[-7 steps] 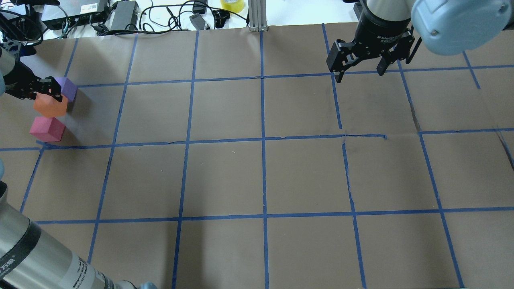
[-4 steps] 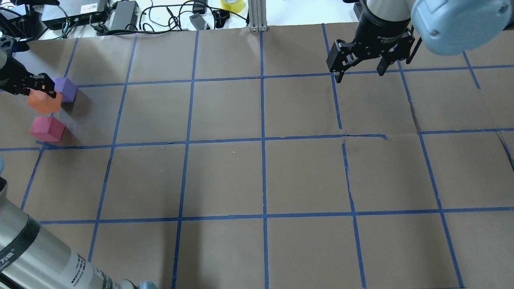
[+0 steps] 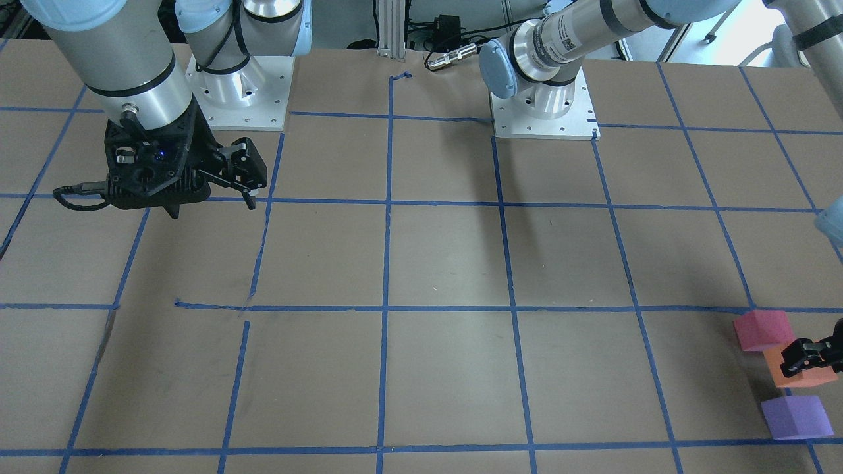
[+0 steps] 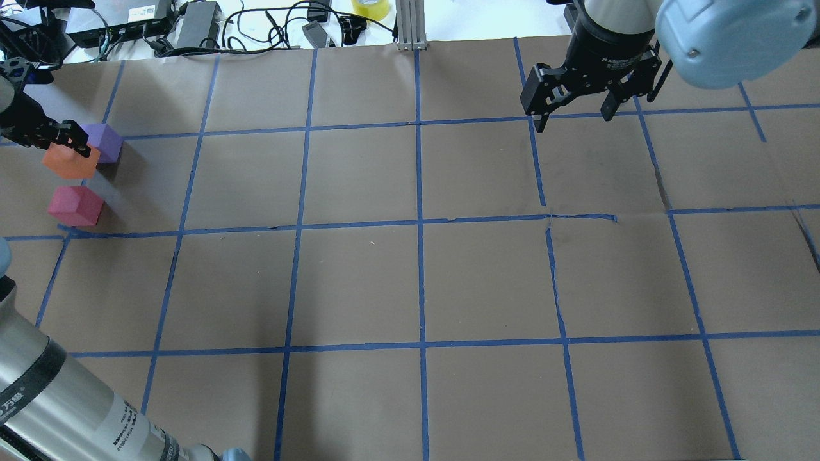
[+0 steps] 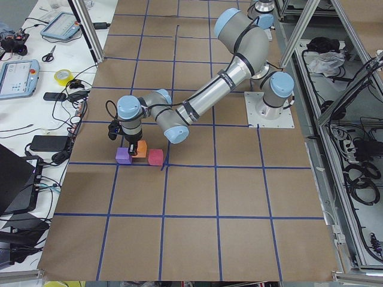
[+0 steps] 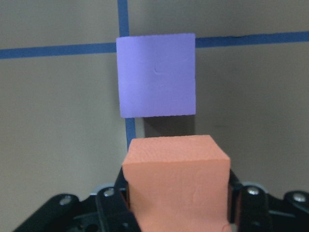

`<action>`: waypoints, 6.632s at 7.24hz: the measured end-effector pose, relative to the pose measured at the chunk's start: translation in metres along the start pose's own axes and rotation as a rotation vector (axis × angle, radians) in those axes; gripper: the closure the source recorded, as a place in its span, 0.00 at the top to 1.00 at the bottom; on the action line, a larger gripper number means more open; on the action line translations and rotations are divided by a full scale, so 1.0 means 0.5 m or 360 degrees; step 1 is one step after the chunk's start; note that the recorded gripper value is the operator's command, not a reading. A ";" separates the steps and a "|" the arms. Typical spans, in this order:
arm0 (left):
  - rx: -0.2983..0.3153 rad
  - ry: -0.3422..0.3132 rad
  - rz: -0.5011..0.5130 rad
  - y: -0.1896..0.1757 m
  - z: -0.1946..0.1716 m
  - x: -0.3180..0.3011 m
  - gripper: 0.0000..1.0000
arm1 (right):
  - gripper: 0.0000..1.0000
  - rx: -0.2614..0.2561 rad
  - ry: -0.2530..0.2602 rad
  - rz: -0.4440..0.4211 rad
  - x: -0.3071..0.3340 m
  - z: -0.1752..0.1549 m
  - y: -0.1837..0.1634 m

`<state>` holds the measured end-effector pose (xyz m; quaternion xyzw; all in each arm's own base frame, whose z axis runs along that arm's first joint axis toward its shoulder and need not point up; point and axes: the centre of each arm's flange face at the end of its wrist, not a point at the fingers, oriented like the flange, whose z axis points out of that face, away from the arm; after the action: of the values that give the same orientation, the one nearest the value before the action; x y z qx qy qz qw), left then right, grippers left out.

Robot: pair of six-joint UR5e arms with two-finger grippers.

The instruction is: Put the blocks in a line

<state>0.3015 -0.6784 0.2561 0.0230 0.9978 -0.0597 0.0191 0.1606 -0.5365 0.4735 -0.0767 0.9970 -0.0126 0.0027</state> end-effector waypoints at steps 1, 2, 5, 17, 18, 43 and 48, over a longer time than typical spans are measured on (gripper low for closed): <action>-0.0002 0.0000 0.0000 -0.001 0.004 -0.003 0.00 | 1.00 0.0000 0.0000 -0.0002 -0.001 0.000 0.000; -0.0009 0.0001 -0.0001 -0.001 0.011 -0.005 0.00 | 1.00 0.0000 0.0000 -0.0005 -0.001 0.000 0.000; -0.0024 0.0005 -0.0003 0.000 0.034 -0.009 0.00 | 1.00 0.0002 0.0000 -0.0010 -0.001 0.000 0.000; -0.0008 -0.0004 0.0012 0.003 0.104 -0.010 0.04 | 1.00 -0.0001 0.0017 -0.0015 0.000 0.001 0.000; -0.0013 0.0001 0.0011 0.006 0.109 -0.008 0.68 | 1.00 -0.0001 0.0020 -0.0015 0.000 0.002 0.000; 0.0089 0.0069 -0.0186 0.240 -0.582 0.875 1.00 | 1.00 0.0011 0.0023 0.0054 0.046 -0.013 0.020; 0.0075 -0.0031 -0.0143 0.247 -0.591 0.865 1.00 | 1.00 -0.0001 0.0021 0.0054 0.045 -0.002 0.032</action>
<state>-0.1346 -0.5019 0.5169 -0.0220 0.9959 -0.0840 0.0257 0.1362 -0.5242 0.4741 -0.0596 0.9981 -0.0128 -0.0038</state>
